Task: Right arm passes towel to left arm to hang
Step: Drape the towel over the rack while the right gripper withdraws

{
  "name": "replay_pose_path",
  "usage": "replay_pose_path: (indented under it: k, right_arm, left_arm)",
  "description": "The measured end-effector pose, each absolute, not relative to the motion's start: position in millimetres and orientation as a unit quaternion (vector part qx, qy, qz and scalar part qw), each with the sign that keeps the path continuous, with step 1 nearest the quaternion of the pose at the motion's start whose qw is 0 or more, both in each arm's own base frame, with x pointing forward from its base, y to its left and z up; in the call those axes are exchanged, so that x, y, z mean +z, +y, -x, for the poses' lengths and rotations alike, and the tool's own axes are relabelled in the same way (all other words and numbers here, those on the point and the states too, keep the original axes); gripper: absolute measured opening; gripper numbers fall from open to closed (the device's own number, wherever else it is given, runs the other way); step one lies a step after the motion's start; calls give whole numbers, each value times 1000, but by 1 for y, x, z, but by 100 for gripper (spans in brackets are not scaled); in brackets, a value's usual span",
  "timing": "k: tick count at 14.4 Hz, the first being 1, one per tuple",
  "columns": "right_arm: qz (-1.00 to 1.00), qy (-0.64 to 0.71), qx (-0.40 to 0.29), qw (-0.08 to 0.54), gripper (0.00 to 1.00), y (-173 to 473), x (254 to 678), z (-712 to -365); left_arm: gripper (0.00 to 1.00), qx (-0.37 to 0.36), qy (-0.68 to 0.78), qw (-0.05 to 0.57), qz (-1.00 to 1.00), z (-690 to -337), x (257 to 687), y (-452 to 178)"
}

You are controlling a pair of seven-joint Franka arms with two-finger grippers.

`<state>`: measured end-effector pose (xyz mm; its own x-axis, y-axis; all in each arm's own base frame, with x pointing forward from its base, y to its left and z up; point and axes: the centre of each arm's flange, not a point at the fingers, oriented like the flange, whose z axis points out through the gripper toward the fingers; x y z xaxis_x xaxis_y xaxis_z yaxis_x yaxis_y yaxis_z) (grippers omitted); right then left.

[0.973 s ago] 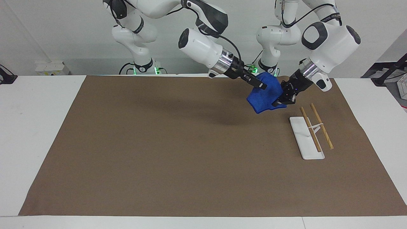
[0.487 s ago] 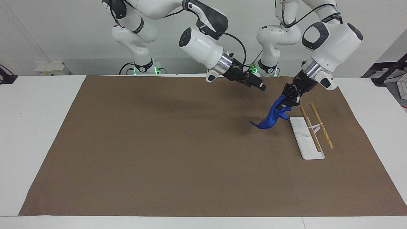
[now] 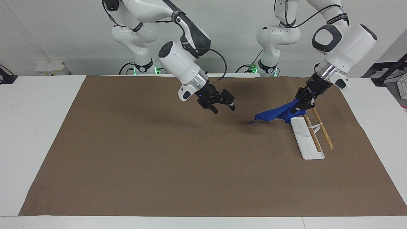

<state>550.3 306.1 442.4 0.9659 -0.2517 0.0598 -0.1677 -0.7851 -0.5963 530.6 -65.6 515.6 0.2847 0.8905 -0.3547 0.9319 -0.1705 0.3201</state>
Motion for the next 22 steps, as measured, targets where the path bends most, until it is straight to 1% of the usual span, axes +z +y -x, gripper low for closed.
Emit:
replay_pose_path:
  k: [2, 4, 7, 10, 12, 14, 16, 17, 22]
  right_arm:
    - [960, 60, -48, 271, 100, 250, 435, -561]
    - [978, 26, -33, 203, 100, 189, 442, -567]
    - [995, 11, -13, 95, 100, 116, 462, -562]
    - [999, 33, -2, 28, 100, 49, 478, -556]
    - [999, 51, 8, 15, 100, 12, 489, -553]
    - [998, 64, 14, 13, 100, -10, 528, -552]
    - [998, 68, 1, 8, 100, -17, 567, -552]
    - [998, 67, -3, 7, 100, -18, 578, -552]
    - [998, 64, 12, 4, 100, -15, 577, -551]
  left_arm:
    - [2, -35, 638, 248, -728, -533, 510, -60]
    - [2, -21, 673, 255, -694, -533, 499, -55]
    - [2, 2, 703, 261, -661, -530, 481, -37]
    - [2, 20, 724, 264, -638, -529, 475, -8]
    - [2, 34, 731, 267, -627, -530, 477, 13]
    - [2, 59, 713, 270, -644, -531, 480, 27]
    - [2, 78, 690, 271, -667, -532, 483, 32]
    - [2, 88, 677, 270, -679, -532, 485, 36]
    - [2, 128, 629, 269, -718, -539, 498, 54]
